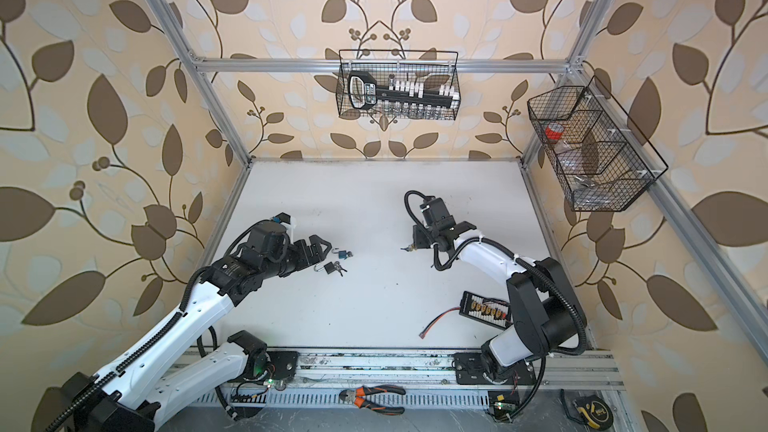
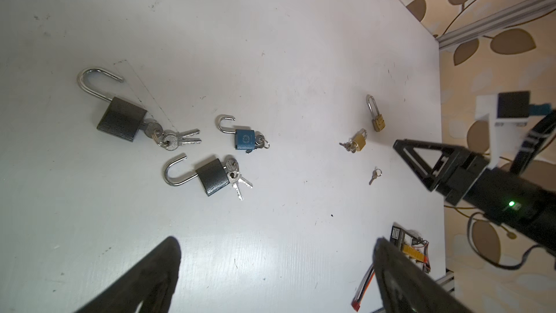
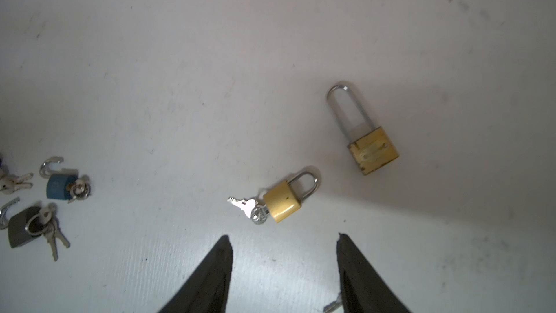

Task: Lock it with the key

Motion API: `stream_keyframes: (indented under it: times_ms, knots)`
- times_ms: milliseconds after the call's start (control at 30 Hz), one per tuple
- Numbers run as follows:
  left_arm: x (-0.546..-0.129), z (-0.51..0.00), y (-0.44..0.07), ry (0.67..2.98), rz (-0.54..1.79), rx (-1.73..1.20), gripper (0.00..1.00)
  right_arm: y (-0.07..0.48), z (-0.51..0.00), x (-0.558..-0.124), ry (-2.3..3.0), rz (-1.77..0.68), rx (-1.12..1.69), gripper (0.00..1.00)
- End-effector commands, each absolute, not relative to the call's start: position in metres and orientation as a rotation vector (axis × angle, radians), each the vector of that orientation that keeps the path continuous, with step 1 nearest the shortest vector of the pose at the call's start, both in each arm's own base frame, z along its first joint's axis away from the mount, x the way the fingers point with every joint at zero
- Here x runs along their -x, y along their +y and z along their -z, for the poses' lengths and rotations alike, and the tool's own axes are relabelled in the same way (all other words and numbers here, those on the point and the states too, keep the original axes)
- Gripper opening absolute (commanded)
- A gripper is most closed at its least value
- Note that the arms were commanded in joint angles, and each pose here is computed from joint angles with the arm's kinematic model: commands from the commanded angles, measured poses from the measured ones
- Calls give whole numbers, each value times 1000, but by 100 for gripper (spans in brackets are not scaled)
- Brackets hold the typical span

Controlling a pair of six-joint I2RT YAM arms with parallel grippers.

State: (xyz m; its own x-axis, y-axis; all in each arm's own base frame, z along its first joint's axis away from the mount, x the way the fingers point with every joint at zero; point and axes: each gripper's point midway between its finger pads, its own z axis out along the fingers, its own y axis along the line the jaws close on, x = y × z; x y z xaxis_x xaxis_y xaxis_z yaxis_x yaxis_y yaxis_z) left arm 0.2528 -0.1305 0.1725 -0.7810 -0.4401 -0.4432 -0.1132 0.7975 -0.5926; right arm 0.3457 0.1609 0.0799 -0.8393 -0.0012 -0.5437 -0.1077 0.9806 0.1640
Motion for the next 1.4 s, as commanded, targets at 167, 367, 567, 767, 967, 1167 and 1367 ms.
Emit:
stream_keyframes:
  times_ms: [167, 367, 567, 767, 967, 1167, 1367]
  knots:
    - [-255, -179, -125, 2356, 833, 469, 99, 168, -57, -349, 2609, -240, -17, 57]
    - [-251, -178, -123, 2360, 840, 468, 99, 174, -37, -352, 2671, -228, -17, 57]
    - [-250, -180, -124, 2361, 844, 459, 99, 177, -29, -358, 2687, -215, -7, 55]
    - [-251, -182, -127, 2363, 861, 439, 99, 184, -23, -364, 2710, -224, 22, 54]
    - [-252, -181, -128, 2370, 860, 425, 99, 187, -19, -368, 2729, -186, 63, 49]
    - [-250, -179, -124, 2372, 835, 434, 99, 189, -13, -367, 2750, -109, 122, 45]
    - [-249, -178, -124, 2373, 833, 434, 99, 184, -8, -361, 2763, 1, 182, 39]
